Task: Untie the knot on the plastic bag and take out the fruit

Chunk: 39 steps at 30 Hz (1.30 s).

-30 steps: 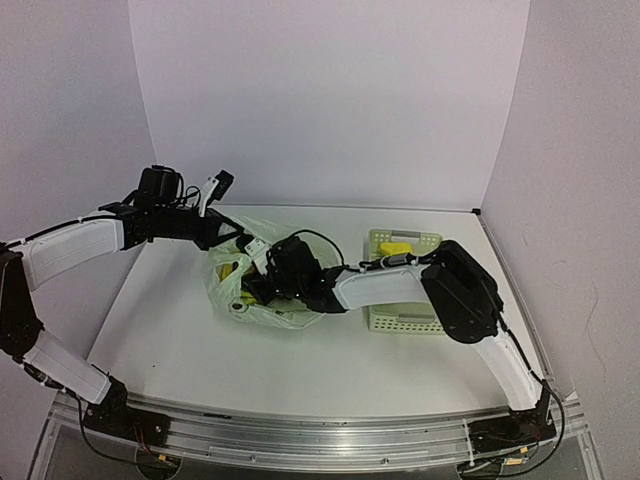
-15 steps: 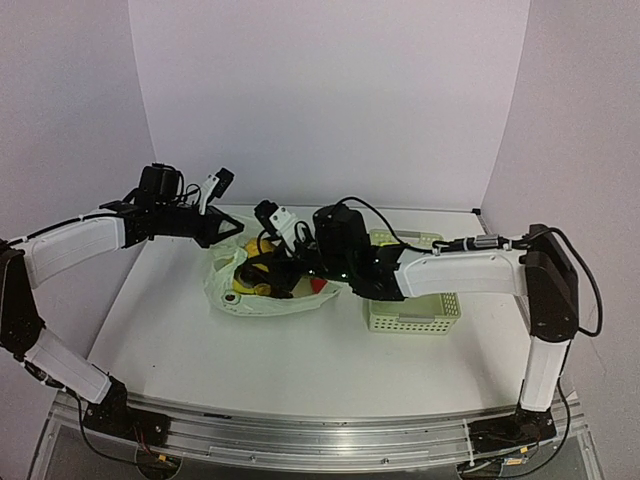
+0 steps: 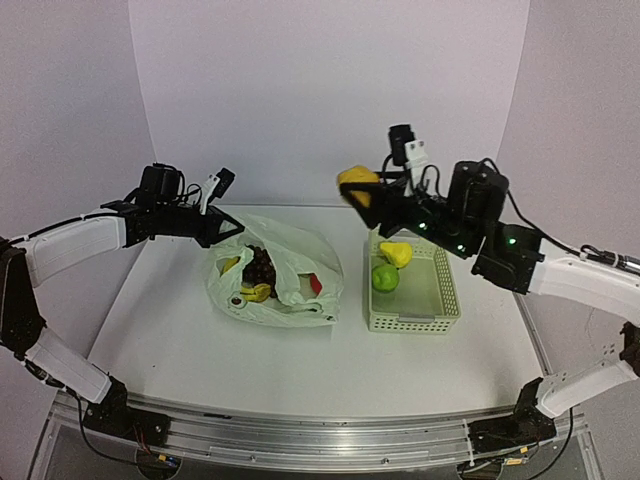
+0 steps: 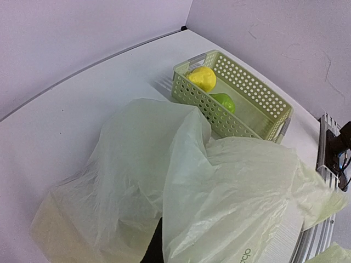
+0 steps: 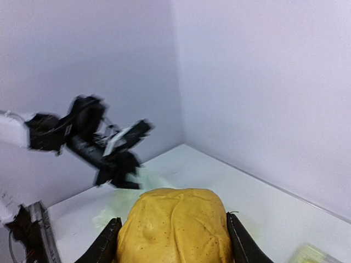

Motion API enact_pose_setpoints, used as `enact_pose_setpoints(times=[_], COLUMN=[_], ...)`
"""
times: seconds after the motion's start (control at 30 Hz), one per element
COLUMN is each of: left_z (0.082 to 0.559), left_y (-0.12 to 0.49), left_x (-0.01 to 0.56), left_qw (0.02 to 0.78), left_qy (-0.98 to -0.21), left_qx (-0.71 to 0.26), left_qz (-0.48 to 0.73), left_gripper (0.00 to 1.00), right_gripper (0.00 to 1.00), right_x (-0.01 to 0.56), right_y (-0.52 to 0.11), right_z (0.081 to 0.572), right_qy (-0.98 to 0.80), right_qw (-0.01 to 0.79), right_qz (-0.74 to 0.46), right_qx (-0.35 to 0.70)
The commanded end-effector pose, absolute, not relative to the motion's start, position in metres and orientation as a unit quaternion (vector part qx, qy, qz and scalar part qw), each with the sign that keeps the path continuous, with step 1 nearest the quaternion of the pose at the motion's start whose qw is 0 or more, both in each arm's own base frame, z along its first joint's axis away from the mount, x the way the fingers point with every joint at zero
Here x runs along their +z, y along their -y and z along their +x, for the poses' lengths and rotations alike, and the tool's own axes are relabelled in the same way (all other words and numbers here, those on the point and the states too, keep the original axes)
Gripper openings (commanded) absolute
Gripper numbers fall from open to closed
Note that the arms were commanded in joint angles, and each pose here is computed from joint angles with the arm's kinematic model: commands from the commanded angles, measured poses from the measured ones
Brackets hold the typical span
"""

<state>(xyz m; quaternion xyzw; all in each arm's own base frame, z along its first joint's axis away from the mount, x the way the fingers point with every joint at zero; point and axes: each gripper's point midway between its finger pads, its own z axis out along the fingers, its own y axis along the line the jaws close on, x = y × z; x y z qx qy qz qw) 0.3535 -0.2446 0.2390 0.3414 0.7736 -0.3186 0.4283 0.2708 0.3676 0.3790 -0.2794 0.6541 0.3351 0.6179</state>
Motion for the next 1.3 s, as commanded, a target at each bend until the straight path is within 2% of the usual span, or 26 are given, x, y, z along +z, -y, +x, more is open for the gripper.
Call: enact_pose_setpoints(times=[0.0,0.13,0.23,0.33,0.43,0.5,0.6,0.63,0.77,0.87,1.0,1.07,1.1,1.2,1.27], left_z=[0.355,0.354,0.354,0.354,0.354,0.353,0.353,0.353,0.352,0.350,0.347,0.345,0.344,0.340,0.339], left_y=[0.247,0.248,0.248,0.249,0.249,0.249,0.249,0.249,0.249,0.250,0.249,0.249,0.249,0.250,0.250], left_x=[0.266,0.267,0.269,0.271,0.272,0.271,0.270,0.271,0.271,0.270,0.266,0.264,0.264,0.263,0.263], left_qw=[0.463,0.463,0.464,0.464,0.464,0.464,0.463,0.463,0.464,0.462,0.457,0.455,0.455,0.454,0.454], left_qy=[-0.746,-0.745,-0.744,-0.743,-0.742,-0.741,-0.740,-0.740,-0.738,-0.737,-0.737,-0.736,-0.734,-0.726,-0.722], left_qx=[-0.321,-0.323,-0.324,-0.325,-0.325,-0.325,-0.324,-0.324,-0.325,-0.325,-0.324,-0.323,-0.322,-0.318,-0.316], left_qz=[0.355,0.355,0.356,0.357,0.359,0.361,0.363,0.364,0.367,0.370,0.377,0.384,0.389,0.407,0.415], left_gripper=[0.00,0.00,0.00,0.00,0.00,0.00,0.00,0.00,0.00,0.00,0.00,0.00,0.00,0.00,0.00], right_gripper=[0.17,0.16,0.18,0.23,0.40,0.61,0.86,0.88,0.90,0.90,0.79,0.75,0.73,0.57,0.48], right_x=[0.300,0.225,0.182,0.154,0.140,0.140,0.145,0.149,0.172,0.194,0.247,0.272,0.292,0.327,0.330], right_y=[-0.243,-0.171,-0.155,-0.149,-0.147,-0.151,-0.155,-0.154,-0.153,-0.171,-0.259,-0.329,-0.370,-0.433,-0.461], right_z=[0.342,0.356,0.360,0.364,0.369,0.372,0.373,0.373,0.373,0.371,0.354,0.319,0.292,0.257,0.245], right_qy=[-0.803,-0.875,-0.907,-0.927,-0.937,-0.940,-0.945,-0.946,-0.943,-0.942,-0.903,-0.847,-0.800,-0.707,-0.684], right_qw=[0.581,0.483,0.419,0.370,0.344,0.334,0.320,0.318,0.325,0.334,0.389,0.414,0.423,0.444,0.426], right_qz=[-0.068,0.012,0.032,0.044,0.042,0.035,0.026,0.024,0.012,-0.019,-0.171,-0.297,-0.355,-0.390,-0.395], right_qx=[0.112,-0.007,-0.026,-0.032,-0.052,-0.054,-0.056,-0.062,-0.062,-0.021,0.070,0.154,0.236,0.388,0.441])
